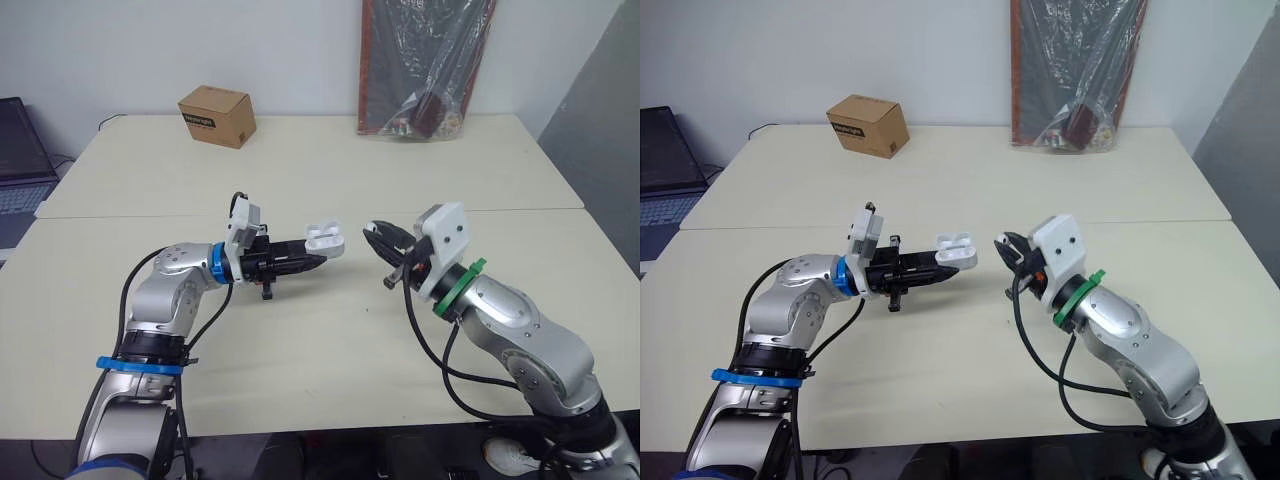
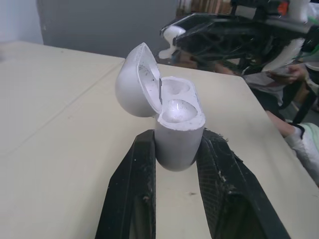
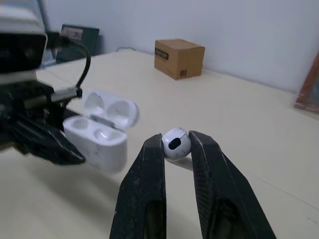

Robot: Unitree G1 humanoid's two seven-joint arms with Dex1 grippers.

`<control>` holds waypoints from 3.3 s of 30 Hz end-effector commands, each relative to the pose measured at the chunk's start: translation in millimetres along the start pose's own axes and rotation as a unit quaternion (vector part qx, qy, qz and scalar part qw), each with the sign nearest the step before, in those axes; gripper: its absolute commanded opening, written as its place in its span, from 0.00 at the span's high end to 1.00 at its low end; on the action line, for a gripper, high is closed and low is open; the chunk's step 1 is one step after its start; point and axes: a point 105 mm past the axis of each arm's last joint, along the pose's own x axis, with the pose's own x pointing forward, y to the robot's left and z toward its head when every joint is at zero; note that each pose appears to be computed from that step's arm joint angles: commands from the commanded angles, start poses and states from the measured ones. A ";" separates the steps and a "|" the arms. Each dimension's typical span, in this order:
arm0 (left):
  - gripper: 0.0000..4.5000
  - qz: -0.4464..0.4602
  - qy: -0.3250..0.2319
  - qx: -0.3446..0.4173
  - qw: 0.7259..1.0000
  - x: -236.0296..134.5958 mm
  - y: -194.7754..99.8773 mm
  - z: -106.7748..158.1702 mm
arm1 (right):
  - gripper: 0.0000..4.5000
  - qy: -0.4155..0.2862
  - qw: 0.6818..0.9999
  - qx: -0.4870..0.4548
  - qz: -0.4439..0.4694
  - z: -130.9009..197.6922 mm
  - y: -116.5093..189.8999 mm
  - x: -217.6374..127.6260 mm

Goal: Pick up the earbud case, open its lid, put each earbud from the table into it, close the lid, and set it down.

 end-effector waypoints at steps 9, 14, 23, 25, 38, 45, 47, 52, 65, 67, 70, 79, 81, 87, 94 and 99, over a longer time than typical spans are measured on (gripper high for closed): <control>0.82 0.049 -0.031 0.049 0.997 18.6 18.5 14.6 | 0.92 -0.058 0.987 0.149 0.025 53.9 14.3 18.2; 0.82 0.051 -0.035 0.049 0.997 23.7 19.5 17.0 | 0.92 -0.053 0.978 0.194 0.049 51.7 24.3 23.8; 0.82 0.074 -0.047 0.047 0.995 28.2 29.0 25.4 | 0.92 -0.017 0.971 0.235 0.043 39.6 29.0 31.4; 0.82 0.074 -0.049 0.048 0.995 30.2 28.8 26.1 | 0.92 -0.016 0.967 0.252 0.034 38.8 27.8 34.6; 0.82 0.069 -0.065 0.044 0.995 34.1 23.3 28.5 | 0.92 -0.004 0.958 0.286 0.000 31.8 23.8 41.8; 0.82 0.074 -0.078 0.047 0.993 39.2 23.4 35.7 | 0.92 -0.003 0.955 0.295 -0.005 30.4 23.4 44.0; 0.82 0.076 -0.084 0.049 0.992 41.8 23.0 38.3 | 0.92 -0.003 0.955 0.297 -0.007 29.9 23.0 44.8; 0.82 0.086 -0.100 0.050 0.990 45.3 22.4 45.4 | 0.92 -0.003 0.954 0.301 -0.017 28.7 20.7 45.5; 0.82 0.089 -0.107 0.044 0.989 48.4 13.9 47.2 | 0.92 -0.020 0.949 0.310 -0.047 29.6 11.4 45.5; 0.82 0.090 -0.106 0.044 0.989 47.7 13.6 46.4 | 0.92 -0.021 0.949 0.310 -0.047 30.1 11.3 45.5; 0.82 0.102 -0.107 0.046 0.988 44.5 16.8 47.2 | 0.92 -0.018 0.950 0.308 -0.046 29.5 11.0 44.6; 0.82 0.121 -0.131 0.047 0.983 46.6 18.5 57.3 | 0.92 -0.002 0.949 0.310 -0.059 21.0 9.9 45.8; 0.82 0.130 -0.141 0.053 0.980 48.7 18.9 62.5 | 0.92 0.003 0.949 0.307 -0.068 18.8 9.1 46.5; 0.82 0.143 -0.162 0.068 0.974 56.7 14.6 72.2 | 0.92 0.016 0.949 0.298 -0.103 11.4 3.3 47.5; 0.82 0.160 -0.171 0.083 0.969 61.3 10.8 76.3 | 0.92 0.025 0.949 0.284 -0.136 7.2 -3.8 46.2; 0.82 0.170 -0.185 0.093 0.963 63.8 7.6 84.6 | 0.92 0.026 0.947 0.285 -0.147 5.5 -6.8 44.4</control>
